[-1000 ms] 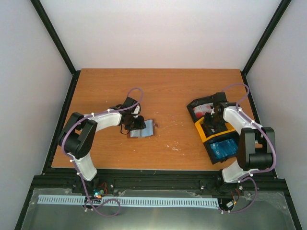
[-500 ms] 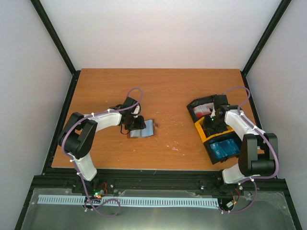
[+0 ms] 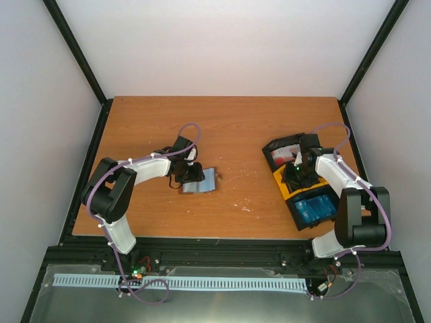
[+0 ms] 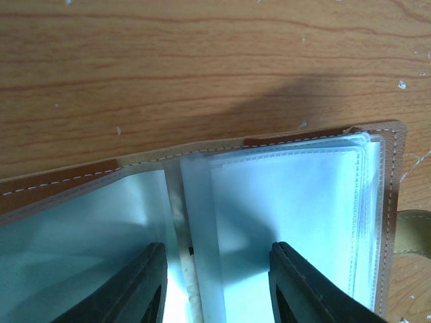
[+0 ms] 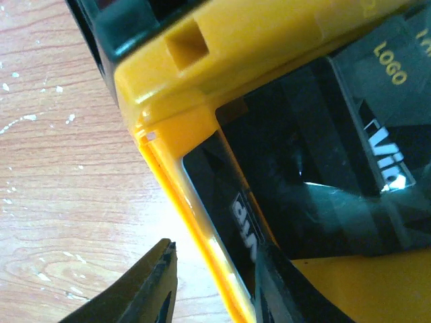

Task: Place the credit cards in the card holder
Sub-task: Pick up the credit card from the storage box.

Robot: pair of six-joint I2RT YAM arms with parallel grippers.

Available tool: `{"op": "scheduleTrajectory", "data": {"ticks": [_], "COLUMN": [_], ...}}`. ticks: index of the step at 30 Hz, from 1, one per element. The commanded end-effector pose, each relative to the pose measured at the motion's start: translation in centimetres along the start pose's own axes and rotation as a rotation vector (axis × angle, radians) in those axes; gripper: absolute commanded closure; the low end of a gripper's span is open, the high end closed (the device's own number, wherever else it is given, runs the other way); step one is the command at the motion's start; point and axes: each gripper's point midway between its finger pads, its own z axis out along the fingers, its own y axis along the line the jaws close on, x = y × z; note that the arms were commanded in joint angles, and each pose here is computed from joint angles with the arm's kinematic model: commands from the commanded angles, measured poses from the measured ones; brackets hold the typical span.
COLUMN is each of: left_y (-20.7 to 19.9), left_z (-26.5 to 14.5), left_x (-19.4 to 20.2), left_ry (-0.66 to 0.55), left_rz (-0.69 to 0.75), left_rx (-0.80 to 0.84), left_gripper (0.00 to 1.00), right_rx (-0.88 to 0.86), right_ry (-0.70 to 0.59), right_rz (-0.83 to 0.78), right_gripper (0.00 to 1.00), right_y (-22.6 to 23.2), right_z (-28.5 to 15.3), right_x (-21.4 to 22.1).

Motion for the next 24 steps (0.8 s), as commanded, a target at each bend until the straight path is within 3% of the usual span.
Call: {"op": "scheduleTrajectory", "data": {"ticks": [1,18,24], "left_y": [1.2,1.1,1.1], "left_z": [1.3,1.2,1.2], "left_x": [1.6,1.5,1.5], "left_ry": [0.052,0.049,0.05], "left_rz": [-0.025,-0.022,-0.024], "left_rx": [-0.041,-0.041,-0.042], "left_gripper": [0.56,0.56,0.56], "right_rx": [-0.017,0.048,0.084], "right_ry": [0.076,0.07,-0.006], "right_rz": [0.022,-0.012,0.02], "right_gripper": [0.64,0.62,0.73], "right_y": [0.1,-1.0,-1.3], "right_z": [0.1,1.7,0.4], "right_x": [1.9,0.6,-0.6]}}
